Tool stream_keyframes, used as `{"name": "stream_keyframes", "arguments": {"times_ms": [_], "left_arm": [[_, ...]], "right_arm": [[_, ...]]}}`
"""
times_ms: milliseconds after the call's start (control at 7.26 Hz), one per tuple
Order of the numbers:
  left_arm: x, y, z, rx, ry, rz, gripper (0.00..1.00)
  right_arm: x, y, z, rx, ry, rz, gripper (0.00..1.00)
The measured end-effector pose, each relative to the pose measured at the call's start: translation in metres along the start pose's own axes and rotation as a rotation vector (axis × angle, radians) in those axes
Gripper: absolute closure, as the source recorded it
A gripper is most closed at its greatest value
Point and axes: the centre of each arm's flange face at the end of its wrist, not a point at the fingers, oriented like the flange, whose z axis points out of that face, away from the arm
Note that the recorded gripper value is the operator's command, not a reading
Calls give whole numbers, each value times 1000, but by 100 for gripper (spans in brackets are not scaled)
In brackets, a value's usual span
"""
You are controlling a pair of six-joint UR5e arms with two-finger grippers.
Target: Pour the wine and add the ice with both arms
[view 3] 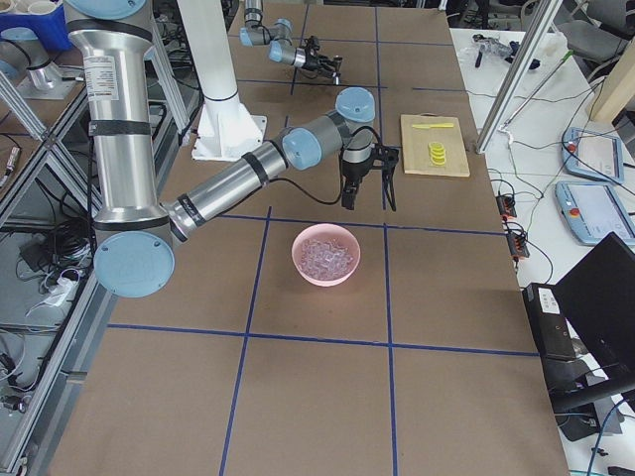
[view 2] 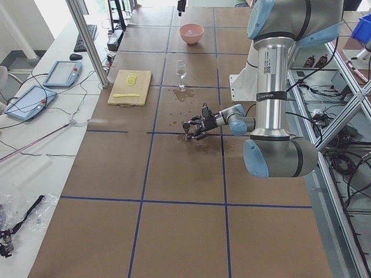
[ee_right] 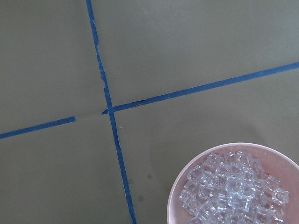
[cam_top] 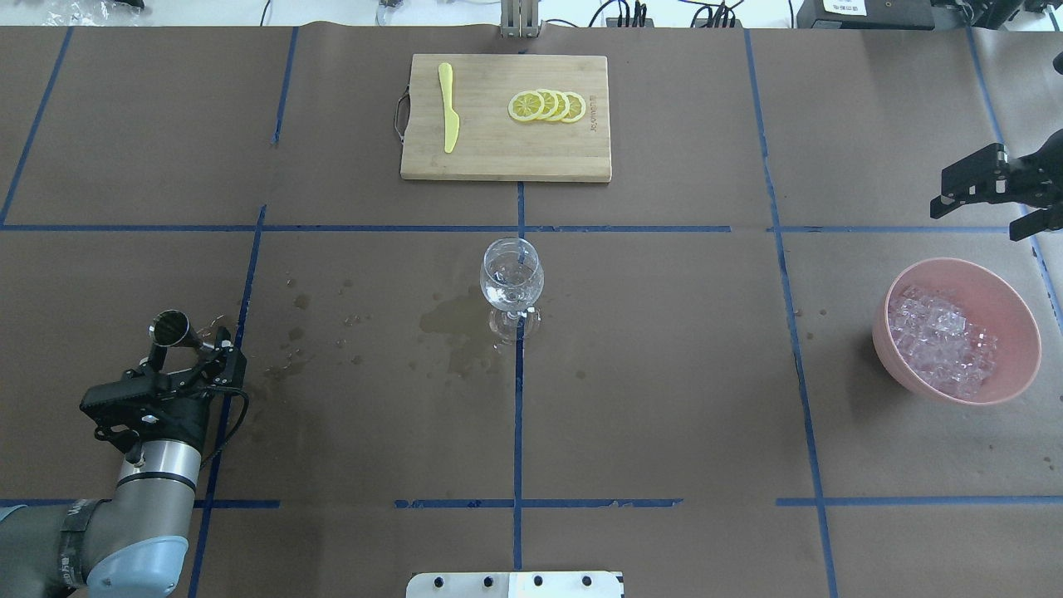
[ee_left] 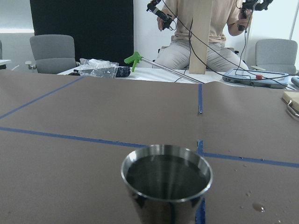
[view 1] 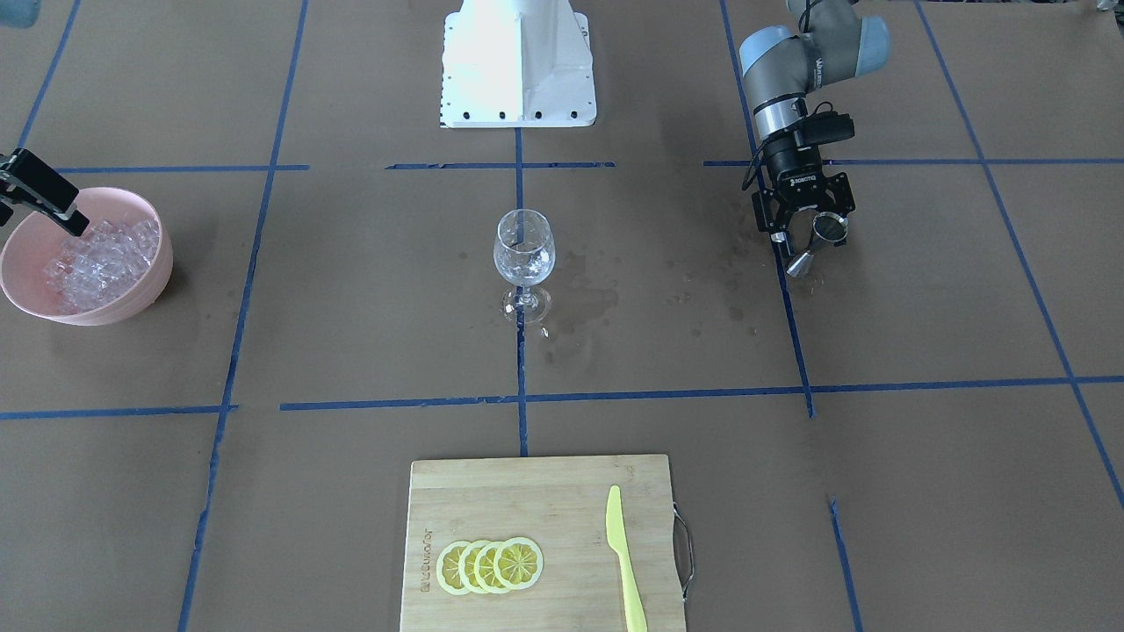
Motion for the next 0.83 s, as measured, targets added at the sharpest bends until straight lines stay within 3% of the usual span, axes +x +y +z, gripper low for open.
{"name": "stream_keyframes", "arguments": {"times_ms": [275,551,826], "left_arm": [[-2,0,4,5,-6,-1,30],[-1,1,4,6,-6,-2,54],[-1,3,5,5,-8,0,86]], "right_arm": [[-2,2,1,0,2,0,0],[-2,2,2,4,7,0,0],[-1,2,2,4,9,0,0]]}}
